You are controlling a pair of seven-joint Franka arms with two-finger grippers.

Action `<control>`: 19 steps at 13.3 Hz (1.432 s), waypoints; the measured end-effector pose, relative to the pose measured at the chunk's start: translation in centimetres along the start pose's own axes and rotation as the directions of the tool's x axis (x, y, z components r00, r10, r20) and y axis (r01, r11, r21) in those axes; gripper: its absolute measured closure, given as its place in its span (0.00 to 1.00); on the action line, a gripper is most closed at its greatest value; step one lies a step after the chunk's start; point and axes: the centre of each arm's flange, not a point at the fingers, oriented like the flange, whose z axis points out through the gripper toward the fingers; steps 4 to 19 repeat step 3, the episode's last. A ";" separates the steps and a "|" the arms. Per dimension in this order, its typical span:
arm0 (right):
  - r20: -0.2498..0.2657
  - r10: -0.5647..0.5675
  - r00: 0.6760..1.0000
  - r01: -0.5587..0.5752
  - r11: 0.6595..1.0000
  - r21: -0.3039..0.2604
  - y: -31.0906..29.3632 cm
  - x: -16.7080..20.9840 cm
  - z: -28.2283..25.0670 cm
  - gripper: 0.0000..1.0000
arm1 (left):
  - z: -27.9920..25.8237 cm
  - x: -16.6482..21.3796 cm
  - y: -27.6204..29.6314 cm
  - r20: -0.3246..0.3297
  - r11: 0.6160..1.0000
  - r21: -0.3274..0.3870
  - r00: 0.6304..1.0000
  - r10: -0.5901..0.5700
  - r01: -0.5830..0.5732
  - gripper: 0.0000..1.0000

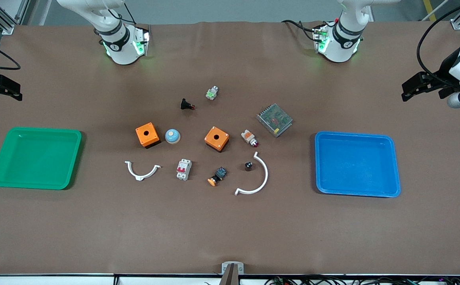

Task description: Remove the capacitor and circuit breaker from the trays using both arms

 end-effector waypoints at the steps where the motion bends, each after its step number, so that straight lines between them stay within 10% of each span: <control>1: -0.001 -0.001 1.000 0.001 1.000 -0.001 -0.1 0.0 0.0 0.00 | 0.0 0.0 0.1 0.000 1.000 -0.002 1.000 0.001 -0.001 0.00; 19: -0.016 -0.005 1.000 0.005 1.000 -0.005 -0.2 0.2 -0.2 0.00 | 0.0 0.0 0.1 0.000 1.000 -0.003 1.000 0.001 -0.001 0.00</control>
